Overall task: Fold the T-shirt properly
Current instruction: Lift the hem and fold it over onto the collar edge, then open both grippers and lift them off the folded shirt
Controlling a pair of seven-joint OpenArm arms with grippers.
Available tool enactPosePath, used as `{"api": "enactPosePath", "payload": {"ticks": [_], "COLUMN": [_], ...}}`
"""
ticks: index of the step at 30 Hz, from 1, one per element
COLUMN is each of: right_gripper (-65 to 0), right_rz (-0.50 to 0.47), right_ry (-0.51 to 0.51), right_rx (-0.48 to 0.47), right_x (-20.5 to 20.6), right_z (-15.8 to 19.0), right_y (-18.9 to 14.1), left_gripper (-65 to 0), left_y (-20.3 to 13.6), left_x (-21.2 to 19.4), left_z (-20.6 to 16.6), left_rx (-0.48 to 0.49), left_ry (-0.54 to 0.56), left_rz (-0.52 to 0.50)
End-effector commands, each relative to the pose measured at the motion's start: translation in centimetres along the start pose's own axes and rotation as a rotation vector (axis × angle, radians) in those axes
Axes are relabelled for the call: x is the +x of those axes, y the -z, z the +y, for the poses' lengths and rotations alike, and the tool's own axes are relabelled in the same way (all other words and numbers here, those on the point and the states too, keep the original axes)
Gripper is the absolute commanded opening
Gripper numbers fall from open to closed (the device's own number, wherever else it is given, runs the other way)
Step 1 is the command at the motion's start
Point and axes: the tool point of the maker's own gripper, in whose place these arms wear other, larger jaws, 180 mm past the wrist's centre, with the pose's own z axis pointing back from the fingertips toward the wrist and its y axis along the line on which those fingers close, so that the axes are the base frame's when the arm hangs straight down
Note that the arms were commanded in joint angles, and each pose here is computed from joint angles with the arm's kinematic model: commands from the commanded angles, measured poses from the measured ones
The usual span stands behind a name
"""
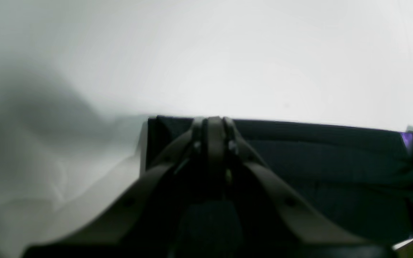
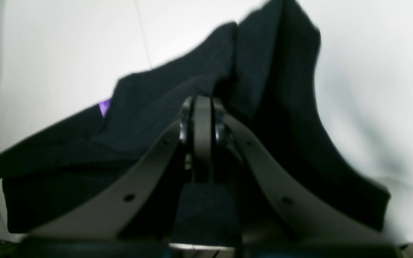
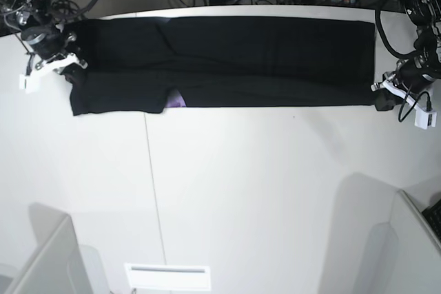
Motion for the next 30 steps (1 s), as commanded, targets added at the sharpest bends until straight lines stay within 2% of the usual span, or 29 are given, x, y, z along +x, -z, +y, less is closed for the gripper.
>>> {"api": "enactPosePath", "payload": {"ticks": [1,21,30], "right_gripper": [-65.0,-65.0,-65.0], "right_rz": [-0.029,0.010,0.042], "right_ry": [-0.002,-0.003,-0.035], "right_rx": [0.010,-0.021,-0.091], "right_x": [0.5,-1.3,-2.3], "right_z": [0.4,-0.3,-1.6], "right_y": [-0.4,-1.2,-1.4], "left_gripper": [-65.0,-65.0,-64.7], "left_y": [-0.6,-1.2,-1.3], "left_x": [1.0,-1.5,-2.2], "left_z": [0.0,1.4,1.6], "left_rx": [0.001,0.038,0.044], "left_ry": [0.026,0.037,0.032], "left_rz": [-0.030,0.054,0.071]}}
